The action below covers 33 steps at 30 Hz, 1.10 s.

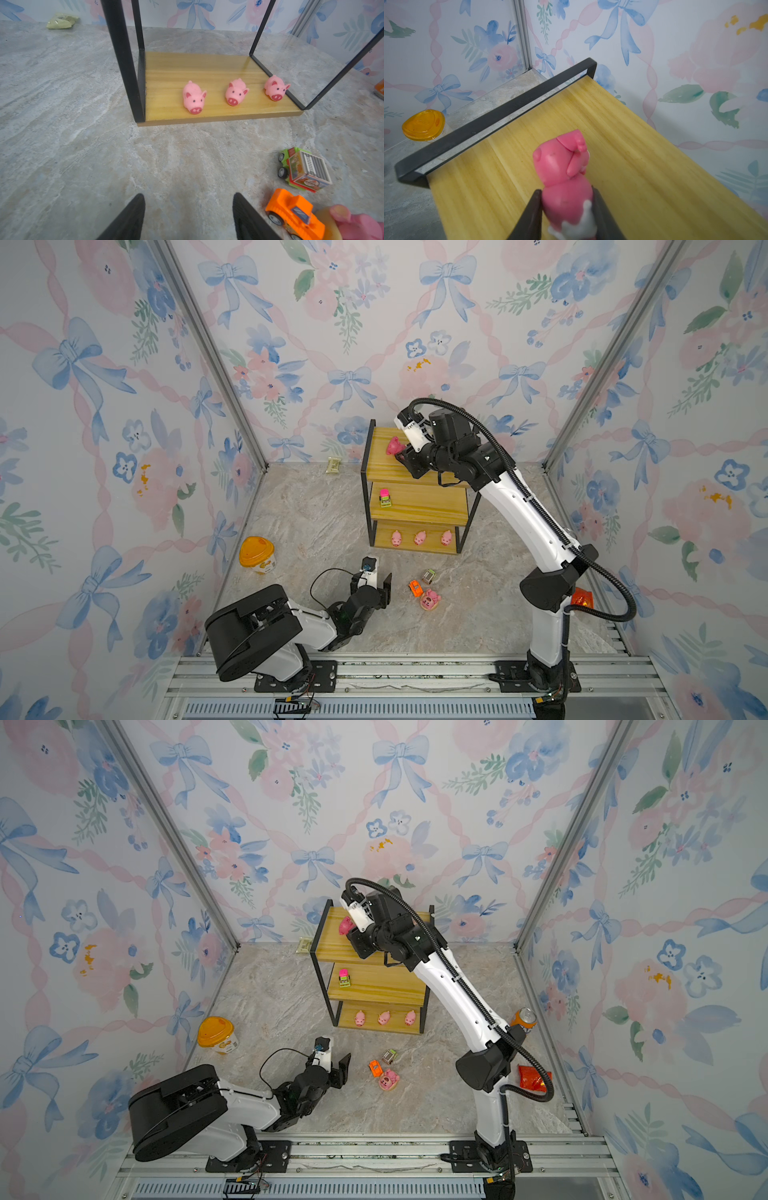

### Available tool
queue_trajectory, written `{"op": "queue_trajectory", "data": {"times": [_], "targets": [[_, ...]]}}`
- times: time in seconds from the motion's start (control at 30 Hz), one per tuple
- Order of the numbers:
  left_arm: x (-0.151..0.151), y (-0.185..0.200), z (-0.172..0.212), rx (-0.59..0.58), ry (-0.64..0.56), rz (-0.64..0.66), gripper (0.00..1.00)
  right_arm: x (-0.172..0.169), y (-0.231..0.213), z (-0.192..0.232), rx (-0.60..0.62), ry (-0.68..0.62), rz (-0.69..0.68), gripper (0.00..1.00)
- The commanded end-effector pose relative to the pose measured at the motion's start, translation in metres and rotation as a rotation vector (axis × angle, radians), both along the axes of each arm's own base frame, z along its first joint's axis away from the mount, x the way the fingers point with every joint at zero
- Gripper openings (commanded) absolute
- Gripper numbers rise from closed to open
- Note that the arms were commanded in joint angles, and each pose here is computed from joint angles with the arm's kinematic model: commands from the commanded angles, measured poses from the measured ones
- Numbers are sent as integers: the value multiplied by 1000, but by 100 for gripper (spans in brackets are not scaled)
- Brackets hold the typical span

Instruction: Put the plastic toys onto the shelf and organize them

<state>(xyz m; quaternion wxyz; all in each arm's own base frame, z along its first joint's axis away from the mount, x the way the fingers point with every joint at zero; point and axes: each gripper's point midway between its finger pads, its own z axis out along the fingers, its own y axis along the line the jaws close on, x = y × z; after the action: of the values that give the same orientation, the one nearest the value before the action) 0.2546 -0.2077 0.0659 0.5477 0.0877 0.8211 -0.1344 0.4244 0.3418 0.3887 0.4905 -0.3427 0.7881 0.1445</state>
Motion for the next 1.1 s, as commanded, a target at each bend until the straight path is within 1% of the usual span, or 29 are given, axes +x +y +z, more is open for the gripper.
{"op": "queue_trajectory", "data": {"times": [0.0,0.3,0.5,0.8,0.93,0.97,1.07], "targets": [[4,-1,2,7,-2,5,68,-8,-14,33,34,-56,-3,25],[3,0,2,14,-3,5,68,-19,-16,43,45,-53,13,25],[3,1,0,22,-3,7,68,-34,-25,43,1,-42,15,25],[5,-1,2,38,-14,-2,68,-84,-40,60,-5,-56,43,25],[5,-1,3,43,-19,-3,68,-104,-53,51,-35,-13,31,25],[5,0,3,44,-20,-2,68,-114,-60,54,-34,-16,28,25],[4,3,3,47,-21,3,68,-141,-71,38,-46,31,38,25]]}}
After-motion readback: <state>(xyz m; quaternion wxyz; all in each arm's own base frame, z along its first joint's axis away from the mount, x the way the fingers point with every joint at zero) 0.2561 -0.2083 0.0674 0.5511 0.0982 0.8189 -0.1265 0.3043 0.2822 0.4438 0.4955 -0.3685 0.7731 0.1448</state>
